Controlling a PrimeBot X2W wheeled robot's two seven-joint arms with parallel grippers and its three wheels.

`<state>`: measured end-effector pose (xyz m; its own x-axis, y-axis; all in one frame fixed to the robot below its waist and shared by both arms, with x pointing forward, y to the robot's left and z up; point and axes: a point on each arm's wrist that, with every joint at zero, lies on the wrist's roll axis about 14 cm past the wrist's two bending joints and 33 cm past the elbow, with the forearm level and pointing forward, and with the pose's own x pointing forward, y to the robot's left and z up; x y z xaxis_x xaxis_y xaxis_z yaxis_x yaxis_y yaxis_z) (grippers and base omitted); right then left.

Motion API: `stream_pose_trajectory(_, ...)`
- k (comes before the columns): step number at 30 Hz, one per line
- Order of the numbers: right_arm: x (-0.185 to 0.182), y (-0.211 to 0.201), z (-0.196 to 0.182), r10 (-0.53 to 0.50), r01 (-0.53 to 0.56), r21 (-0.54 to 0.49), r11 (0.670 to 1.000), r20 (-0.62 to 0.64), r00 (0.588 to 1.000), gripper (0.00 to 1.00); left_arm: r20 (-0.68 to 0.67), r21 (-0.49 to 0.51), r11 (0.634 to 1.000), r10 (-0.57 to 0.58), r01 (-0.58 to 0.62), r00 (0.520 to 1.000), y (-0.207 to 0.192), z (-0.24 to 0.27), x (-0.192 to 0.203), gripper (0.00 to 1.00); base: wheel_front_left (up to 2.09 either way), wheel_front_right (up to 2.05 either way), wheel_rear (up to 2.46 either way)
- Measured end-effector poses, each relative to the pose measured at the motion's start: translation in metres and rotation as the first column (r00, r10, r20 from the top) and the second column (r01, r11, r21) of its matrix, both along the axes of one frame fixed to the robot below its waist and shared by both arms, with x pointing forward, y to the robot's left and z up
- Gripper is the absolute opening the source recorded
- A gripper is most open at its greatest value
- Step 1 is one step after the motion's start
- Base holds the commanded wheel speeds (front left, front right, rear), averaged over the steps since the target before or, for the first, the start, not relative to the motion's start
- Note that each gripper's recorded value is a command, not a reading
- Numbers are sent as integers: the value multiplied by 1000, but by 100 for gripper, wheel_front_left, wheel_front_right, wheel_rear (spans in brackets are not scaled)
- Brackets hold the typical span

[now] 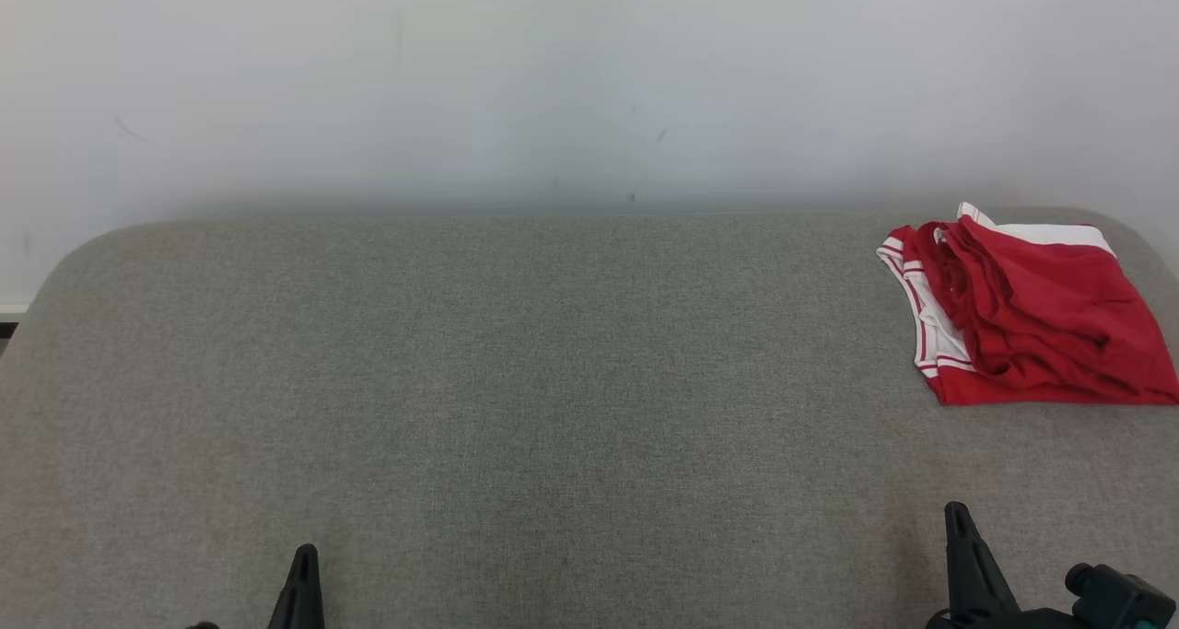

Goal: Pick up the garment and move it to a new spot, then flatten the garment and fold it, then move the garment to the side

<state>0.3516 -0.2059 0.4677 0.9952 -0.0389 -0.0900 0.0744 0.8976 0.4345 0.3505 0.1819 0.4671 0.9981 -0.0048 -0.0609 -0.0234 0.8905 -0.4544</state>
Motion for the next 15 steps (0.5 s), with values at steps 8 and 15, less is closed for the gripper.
stream_pose_trajectory(8, 3, -4, 1, -24, 25, 129, 991, -8, 1000, 0, -1, -123, 992, 24, -24, 1000, 2, 3, 2, 0, 0, 0, 0)
stream_pose_trajectory(15, 5, -6, 1, -39, 42, 230, 972, -17, 999, 0, 2, -226, 973, 39, -37, 999, 3, 7, 5, 0, 0, 0, 0)
